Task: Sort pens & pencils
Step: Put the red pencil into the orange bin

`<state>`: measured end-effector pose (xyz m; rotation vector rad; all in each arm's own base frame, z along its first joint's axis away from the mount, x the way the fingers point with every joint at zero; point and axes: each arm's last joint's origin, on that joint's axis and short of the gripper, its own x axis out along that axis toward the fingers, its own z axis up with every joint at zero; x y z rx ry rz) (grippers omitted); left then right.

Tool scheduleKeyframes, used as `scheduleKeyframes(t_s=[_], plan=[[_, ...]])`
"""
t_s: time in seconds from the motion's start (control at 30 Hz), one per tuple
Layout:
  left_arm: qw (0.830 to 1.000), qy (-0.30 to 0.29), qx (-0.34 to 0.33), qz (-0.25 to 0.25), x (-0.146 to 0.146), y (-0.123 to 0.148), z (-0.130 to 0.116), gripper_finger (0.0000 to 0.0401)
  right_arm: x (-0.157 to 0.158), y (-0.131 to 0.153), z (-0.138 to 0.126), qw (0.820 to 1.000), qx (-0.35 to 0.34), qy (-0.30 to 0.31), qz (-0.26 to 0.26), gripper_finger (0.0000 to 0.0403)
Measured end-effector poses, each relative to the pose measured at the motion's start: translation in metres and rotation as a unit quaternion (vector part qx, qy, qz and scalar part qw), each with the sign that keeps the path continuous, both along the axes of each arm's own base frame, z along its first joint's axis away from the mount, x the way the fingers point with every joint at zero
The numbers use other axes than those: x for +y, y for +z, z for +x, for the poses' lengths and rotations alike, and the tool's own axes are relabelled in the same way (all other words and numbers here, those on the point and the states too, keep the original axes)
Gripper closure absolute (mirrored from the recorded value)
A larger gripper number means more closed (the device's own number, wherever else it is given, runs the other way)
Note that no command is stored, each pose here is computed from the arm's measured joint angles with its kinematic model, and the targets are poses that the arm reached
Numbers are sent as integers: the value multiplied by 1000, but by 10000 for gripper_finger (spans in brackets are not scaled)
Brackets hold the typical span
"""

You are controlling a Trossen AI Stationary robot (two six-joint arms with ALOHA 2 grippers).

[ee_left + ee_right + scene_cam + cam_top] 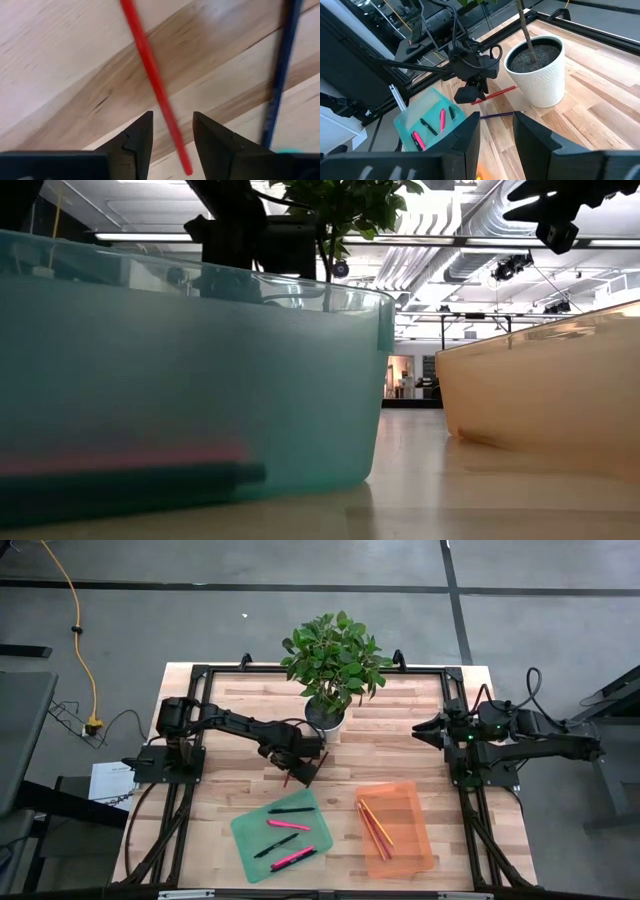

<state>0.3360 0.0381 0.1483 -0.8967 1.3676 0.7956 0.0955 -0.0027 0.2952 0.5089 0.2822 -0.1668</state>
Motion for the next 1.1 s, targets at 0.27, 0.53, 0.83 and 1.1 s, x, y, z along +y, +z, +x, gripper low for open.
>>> scheduleKeyframes(t_s=[0.27, 0.53, 0.83, 1.1], plan=[[1000, -1, 5, 3, 0, 0, -1, 275, 0, 0, 0, 1000, 0, 0, -2, 295], [1000, -1, 16, 3, 0, 0, -3, 274, 0, 0, 0, 1000, 0, 1, -4, 295], [1000, -2, 15, 4, 0, 0, -3, 274, 0, 0, 0, 1000, 0, 1, -5, 295], [1000, -3, 14, 4, 0, -1, -2, 274, 0, 0, 0, 1000, 1, 1, -5, 295]])
